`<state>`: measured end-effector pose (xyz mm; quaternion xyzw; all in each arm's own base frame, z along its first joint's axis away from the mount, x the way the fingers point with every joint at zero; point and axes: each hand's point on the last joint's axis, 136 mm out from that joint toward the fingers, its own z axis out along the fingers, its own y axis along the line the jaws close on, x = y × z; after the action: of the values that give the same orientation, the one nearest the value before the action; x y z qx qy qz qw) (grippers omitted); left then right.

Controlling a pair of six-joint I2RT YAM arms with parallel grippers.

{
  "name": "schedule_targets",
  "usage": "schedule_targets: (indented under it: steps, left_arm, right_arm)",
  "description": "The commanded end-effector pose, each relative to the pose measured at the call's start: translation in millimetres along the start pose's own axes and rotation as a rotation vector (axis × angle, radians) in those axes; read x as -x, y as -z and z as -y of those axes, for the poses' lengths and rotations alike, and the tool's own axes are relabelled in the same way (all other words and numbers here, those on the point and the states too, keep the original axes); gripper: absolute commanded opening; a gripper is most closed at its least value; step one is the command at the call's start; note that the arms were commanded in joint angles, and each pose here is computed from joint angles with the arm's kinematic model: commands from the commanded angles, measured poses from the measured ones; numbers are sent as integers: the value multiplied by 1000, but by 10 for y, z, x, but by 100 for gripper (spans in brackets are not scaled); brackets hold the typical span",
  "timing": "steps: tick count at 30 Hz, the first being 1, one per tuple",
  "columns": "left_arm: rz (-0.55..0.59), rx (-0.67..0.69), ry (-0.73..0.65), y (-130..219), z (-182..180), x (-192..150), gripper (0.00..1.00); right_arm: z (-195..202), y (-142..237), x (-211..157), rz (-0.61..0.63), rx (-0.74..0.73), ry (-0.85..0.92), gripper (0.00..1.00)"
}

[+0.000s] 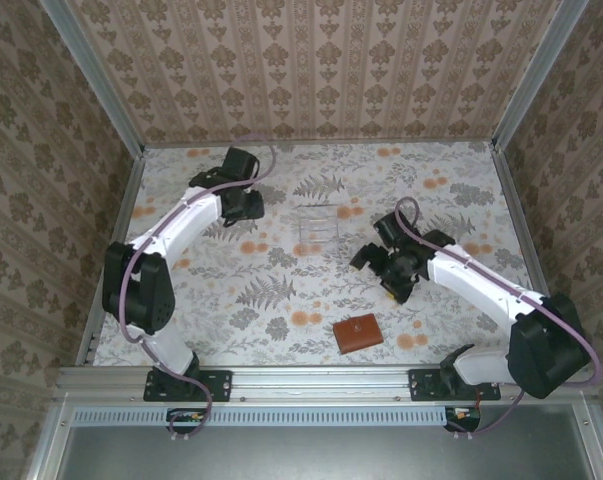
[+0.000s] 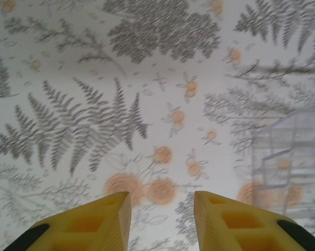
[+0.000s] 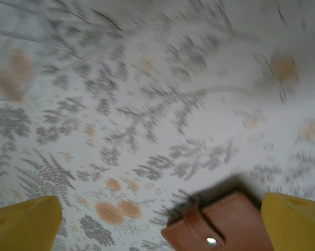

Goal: Take the credit cards out of the card holder

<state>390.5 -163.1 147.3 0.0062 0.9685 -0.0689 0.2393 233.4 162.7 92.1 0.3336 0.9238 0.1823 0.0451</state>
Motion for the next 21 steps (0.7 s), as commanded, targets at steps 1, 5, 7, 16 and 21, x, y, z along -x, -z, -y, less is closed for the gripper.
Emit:
schedule_targets:
  steps: [1,5,7,16,21]
  left_arm:
    - [26,-27,-51,215,-104,-2,39]
    - [36,-20,-56,310,-231,-34,40]
    - [42,-21,-58,348,-259,-35,40]
    - [55,-40,-54,382,-299,7,41]
    - [49,-49,-48,338,-293,14,41]
  right_arm:
    - [213,-56,-259,-51,-65,-350,100]
    - [379,-145,-500,-86,-122,-496,100]
    - [429,-168,-599,-99,-142,-547,100]
    - [576,-466,-872,-142,-164,-715,100]
    - [501,-609,-898,-160,-145,-702,100]
